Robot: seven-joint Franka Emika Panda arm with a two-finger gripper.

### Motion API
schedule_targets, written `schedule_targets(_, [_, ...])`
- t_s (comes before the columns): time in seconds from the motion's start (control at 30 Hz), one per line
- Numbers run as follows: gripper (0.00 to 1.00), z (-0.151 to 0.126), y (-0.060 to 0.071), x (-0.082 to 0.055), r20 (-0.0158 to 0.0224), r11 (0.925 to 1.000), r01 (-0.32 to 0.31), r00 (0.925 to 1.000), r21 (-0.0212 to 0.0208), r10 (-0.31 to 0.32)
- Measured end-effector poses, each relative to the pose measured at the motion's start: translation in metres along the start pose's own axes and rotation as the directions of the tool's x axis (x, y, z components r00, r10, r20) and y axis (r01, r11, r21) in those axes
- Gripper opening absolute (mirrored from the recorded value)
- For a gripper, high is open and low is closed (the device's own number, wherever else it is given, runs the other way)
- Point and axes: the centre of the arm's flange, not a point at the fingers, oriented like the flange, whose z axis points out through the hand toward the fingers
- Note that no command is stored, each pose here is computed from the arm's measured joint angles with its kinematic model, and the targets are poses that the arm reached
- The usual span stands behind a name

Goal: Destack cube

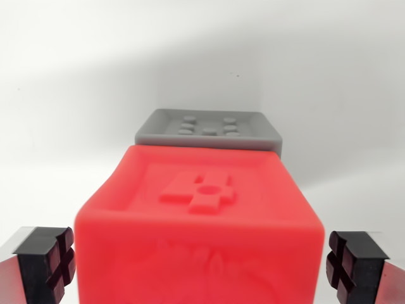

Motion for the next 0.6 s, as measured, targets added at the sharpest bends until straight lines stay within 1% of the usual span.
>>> schedule_targets(0.2, [1.00,0.0039,0.0000,0.0002,-0.0003,1.0000,0.000,1.0000,0.0005,0.000])
schedule_targets(0.23, [0.00,0.0042,0.0000,0.0001,-0.0003,1.0000,0.000,1.0000,0.0006,0.000])
schedule_targets(0.6, [0.00,0.0042,-0.0002,0.0001,-0.0005,1.0000,0.000,1.0000,0.0012,0.000])
